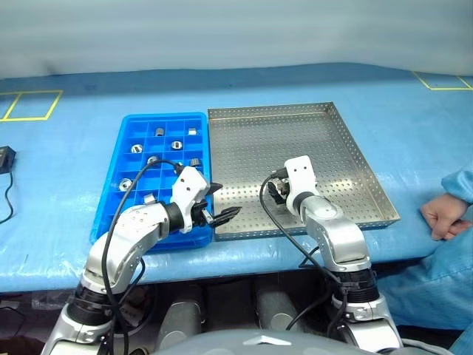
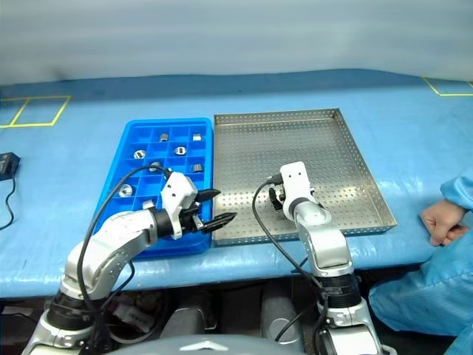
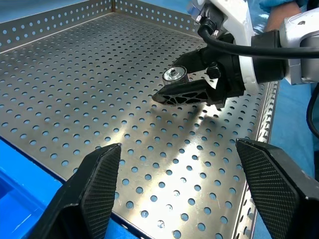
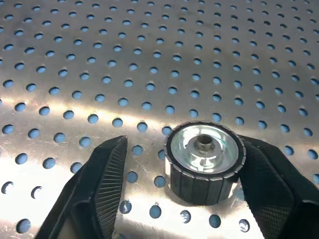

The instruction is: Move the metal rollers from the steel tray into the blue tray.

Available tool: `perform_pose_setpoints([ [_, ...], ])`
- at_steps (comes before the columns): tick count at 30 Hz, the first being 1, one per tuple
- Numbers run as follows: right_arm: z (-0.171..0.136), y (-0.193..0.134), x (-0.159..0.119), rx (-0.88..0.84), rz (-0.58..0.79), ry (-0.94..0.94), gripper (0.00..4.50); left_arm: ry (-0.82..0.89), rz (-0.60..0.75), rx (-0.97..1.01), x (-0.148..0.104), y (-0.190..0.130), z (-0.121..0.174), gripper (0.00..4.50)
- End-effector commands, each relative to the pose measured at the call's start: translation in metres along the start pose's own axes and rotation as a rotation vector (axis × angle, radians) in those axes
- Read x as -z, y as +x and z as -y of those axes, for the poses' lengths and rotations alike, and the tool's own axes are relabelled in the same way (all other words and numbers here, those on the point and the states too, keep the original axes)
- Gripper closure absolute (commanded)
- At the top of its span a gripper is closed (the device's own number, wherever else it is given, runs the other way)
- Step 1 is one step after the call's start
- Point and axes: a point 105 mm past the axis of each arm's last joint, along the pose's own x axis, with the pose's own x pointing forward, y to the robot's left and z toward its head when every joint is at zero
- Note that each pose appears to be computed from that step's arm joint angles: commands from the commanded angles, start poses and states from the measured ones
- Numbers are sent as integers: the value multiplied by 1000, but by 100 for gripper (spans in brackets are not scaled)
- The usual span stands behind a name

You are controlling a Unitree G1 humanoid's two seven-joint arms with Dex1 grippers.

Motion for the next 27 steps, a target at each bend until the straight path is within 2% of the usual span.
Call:
perform_pose_setpoints([
  [1, 5, -1, -6, 25, 24, -17, 218, 35, 39, -21, -11, -4, -1, 48],
  [3, 3, -2, -8, 13, 35, -21, 281, 35, 37, -32, -10, -5, -3, 48],
  [8, -16, -7, -34, -66, 151, -31, 281, 37, 45, -75, -12, -12, -9, 48],
  [14, -77, -22, -79, -320, 317, -73, 281, 49, 15, -283, -8, -46, -40, 48],
  [16, -108, -29, -90, -451, 352, -83, 281, 42, -3, -354, -4, -60, -49, 48],
  [18, -133, -32, -94, -557, 370, -92, 281, 43, -22, -394, 0, -70, -52, 48],
  [22, -157, -23, -93, -631, 368, -93, 281, 36, -29, -423, 3, -75, -51, 48],
  [27, -171, -15, -96, -668, 381, -94, 281, 24, -29, -431, 6, -75, -45, 48],
])
